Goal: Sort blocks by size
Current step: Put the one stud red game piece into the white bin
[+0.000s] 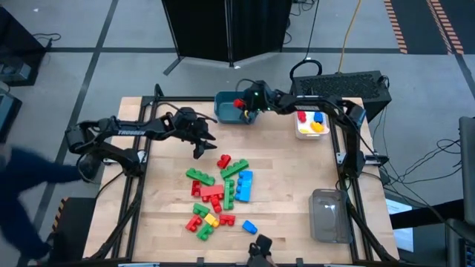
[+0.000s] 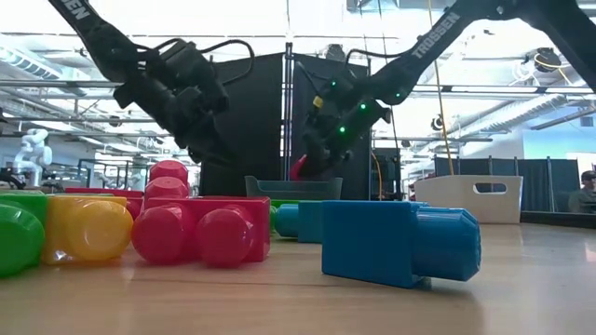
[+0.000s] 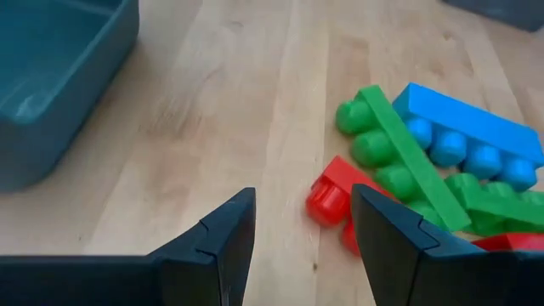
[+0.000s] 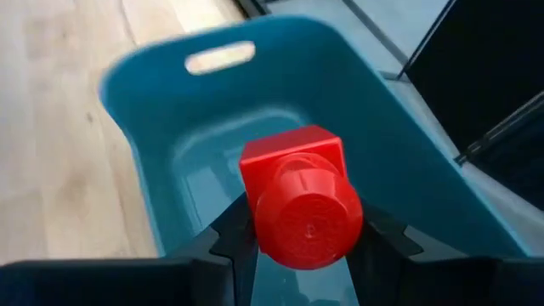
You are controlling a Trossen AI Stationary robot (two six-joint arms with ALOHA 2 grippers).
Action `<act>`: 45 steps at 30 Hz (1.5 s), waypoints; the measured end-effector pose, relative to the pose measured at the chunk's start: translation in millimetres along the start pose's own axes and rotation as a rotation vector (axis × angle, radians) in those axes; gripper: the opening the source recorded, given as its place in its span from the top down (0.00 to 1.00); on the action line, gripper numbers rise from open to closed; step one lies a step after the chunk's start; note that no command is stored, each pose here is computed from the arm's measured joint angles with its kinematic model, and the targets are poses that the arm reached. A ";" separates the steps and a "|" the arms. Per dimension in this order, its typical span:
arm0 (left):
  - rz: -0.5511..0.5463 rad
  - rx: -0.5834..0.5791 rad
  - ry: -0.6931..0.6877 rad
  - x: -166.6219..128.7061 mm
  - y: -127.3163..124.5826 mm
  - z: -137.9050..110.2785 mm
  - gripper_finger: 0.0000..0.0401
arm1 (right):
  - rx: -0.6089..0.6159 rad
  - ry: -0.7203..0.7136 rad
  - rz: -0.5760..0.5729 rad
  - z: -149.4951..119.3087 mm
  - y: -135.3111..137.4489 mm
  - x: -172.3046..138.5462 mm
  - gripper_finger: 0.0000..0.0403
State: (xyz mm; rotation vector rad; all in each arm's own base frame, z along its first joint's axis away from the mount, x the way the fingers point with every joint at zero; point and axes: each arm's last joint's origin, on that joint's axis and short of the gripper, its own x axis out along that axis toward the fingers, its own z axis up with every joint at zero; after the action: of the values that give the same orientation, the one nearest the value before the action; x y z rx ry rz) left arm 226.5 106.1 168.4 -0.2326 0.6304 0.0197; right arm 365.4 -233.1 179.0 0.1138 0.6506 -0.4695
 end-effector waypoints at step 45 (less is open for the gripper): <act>-0.020 0.099 0.035 14.0 -35.5 -1.3 0.56 | -0.039 0.738 -0.244 -13.7 -26.7 -199.1 0.68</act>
State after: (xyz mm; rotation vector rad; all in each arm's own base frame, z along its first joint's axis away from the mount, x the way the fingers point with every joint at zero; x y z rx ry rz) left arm 240.2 70.5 166.6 -0.1434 0.6622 -0.0345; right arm 207.2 -176.9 290.1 0.1734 1.4074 -0.6533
